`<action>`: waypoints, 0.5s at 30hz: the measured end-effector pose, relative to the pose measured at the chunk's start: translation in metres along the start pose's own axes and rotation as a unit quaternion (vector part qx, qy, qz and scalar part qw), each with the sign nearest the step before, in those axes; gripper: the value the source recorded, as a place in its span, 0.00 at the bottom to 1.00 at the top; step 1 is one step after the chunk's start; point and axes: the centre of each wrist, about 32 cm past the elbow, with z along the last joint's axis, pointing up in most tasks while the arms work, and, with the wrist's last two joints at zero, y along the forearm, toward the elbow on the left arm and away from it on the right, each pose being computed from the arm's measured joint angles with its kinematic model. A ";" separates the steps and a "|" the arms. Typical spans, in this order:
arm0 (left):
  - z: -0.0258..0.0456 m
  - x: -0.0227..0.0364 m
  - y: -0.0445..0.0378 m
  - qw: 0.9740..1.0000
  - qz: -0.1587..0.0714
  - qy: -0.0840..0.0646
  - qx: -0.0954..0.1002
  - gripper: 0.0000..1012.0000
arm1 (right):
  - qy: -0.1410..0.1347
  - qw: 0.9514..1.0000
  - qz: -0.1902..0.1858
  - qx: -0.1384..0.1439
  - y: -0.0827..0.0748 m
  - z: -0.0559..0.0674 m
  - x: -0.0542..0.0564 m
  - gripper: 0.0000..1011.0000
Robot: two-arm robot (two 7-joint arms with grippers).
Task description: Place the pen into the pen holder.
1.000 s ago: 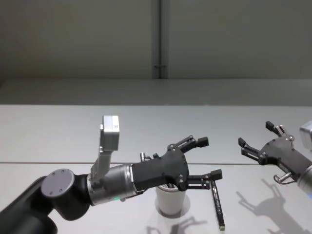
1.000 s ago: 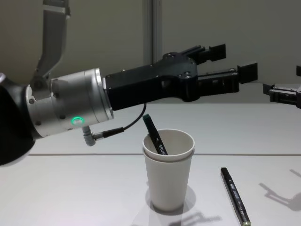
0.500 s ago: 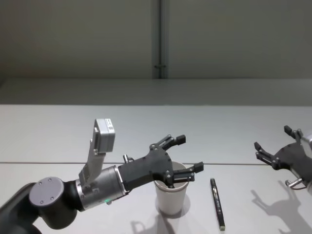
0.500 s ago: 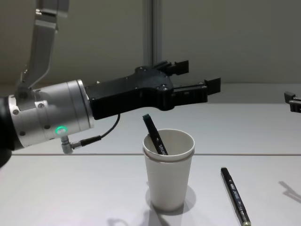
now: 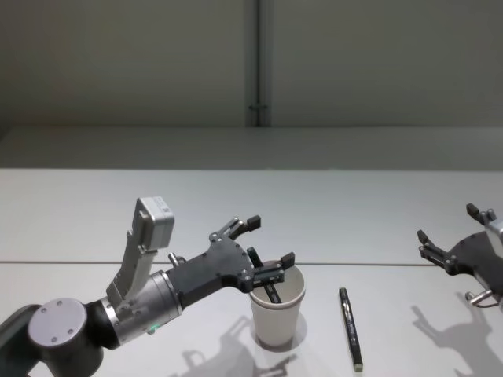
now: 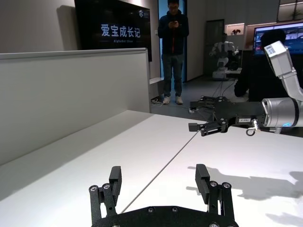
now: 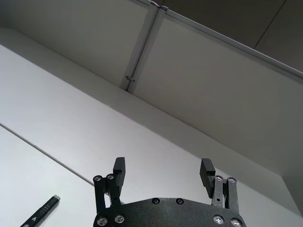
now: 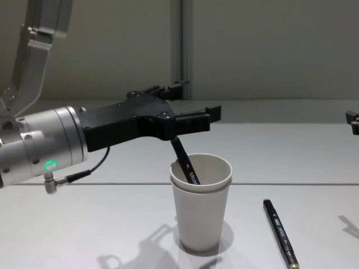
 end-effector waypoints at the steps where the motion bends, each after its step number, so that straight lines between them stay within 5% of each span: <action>1: -0.0005 -0.0001 0.0022 1.000 0.009 -0.002 0.004 0.99 | 0.000 1.000 0.000 0.000 0.000 0.000 0.000 0.99; 9: -0.0025 -0.0008 0.0141 0.998 0.059 -0.017 0.026 0.99 | 0.000 1.000 0.000 0.000 0.000 0.000 0.000 0.99; 15: -0.0035 -0.0013 0.0232 0.994 0.099 -0.030 0.041 0.99 | 0.000 1.000 0.000 0.000 0.000 0.000 0.000 0.99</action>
